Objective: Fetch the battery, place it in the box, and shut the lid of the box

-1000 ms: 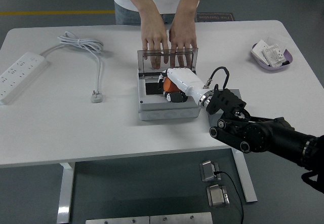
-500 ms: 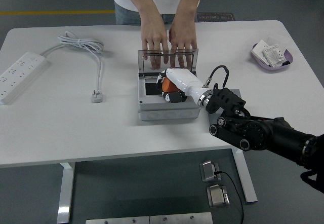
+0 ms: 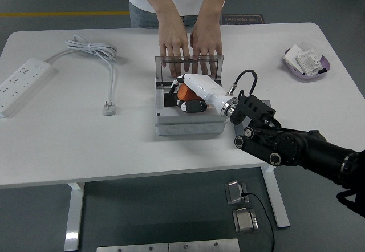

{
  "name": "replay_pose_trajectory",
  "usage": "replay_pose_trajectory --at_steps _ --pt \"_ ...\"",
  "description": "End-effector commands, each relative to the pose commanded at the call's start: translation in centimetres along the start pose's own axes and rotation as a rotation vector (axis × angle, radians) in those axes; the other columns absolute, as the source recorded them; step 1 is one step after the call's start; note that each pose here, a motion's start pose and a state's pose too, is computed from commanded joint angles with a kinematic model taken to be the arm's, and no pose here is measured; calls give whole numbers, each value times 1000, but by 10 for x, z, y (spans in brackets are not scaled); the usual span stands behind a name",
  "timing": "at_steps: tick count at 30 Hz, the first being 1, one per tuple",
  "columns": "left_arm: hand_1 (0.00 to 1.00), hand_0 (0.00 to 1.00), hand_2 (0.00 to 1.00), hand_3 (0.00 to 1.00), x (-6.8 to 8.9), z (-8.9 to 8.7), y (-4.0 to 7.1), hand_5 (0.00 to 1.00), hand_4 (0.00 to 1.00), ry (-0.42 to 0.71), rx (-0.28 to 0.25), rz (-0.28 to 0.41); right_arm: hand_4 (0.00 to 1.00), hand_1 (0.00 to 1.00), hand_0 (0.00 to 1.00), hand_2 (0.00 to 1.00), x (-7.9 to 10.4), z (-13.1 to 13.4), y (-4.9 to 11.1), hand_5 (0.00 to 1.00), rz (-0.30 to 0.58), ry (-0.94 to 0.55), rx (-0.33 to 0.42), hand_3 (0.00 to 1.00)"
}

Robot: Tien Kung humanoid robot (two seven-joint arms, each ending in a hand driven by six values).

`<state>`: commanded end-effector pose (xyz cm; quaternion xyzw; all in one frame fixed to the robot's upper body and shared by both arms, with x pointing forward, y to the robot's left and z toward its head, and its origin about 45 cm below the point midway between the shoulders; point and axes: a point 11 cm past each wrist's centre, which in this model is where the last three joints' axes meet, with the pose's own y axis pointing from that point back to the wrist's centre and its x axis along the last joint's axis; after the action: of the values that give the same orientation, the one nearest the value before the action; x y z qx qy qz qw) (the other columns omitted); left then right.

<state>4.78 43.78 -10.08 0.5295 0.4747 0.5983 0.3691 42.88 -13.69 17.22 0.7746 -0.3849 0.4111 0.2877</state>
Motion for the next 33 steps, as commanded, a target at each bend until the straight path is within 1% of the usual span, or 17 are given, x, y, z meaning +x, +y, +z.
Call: replay_pose_trajectory --at_steps 5,6,11,12,17,18,20,29,30,33 --pt "731 663 694 621 0 0 0 205 625 -1 0 -1 616 589 379 604 4 -1 -1 348 9 -8 4 646" --pt "731 663 695 622 0 0 0 206 626 -1 0 -1 643 603 386 607 4 -1 -1 376 11 -9 5 646" --pt "731 663 695 622 0 0 0 206 626 -1 -1 0 643 603 386 607 9 -3 -1 376 24 -23 12 646" --pt "731 663 695 622 0 0 0 205 625 -1 -1 0 708 611 413 611 9 -4 -1 474 26 -26 13 643" --pt "731 663 695 622 0 1 0 205 625 -1 -2 0 708 611 413 611 11 -6 -1 474 31 -41 20 643" --pt "731 663 695 621 -1 1 0 206 625 -1 -2 -1 735 614 417 613 11 -7 -1 506 32 -45 23 643" --pt "731 663 695 621 -1 0 0 206 625 -1 -1 -1 735 614 417 613 13 -10 -1 506 38 -54 33 643" --pt "731 663 693 620 -1 0 0 205 624 -1 0 -2 727 614 418 614 36 -29 -3 493 87 -98 86 642" --pt "731 663 695 621 -1 0 0 203 625 -1 0 -2 732 619 425 614 39 -31 -3 509 96 -103 92 637" --pt "731 663 695 621 -2 -1 0 203 625 -1 1 -3 732 619 425 614 48 -35 -3 509 116 -112 104 637"
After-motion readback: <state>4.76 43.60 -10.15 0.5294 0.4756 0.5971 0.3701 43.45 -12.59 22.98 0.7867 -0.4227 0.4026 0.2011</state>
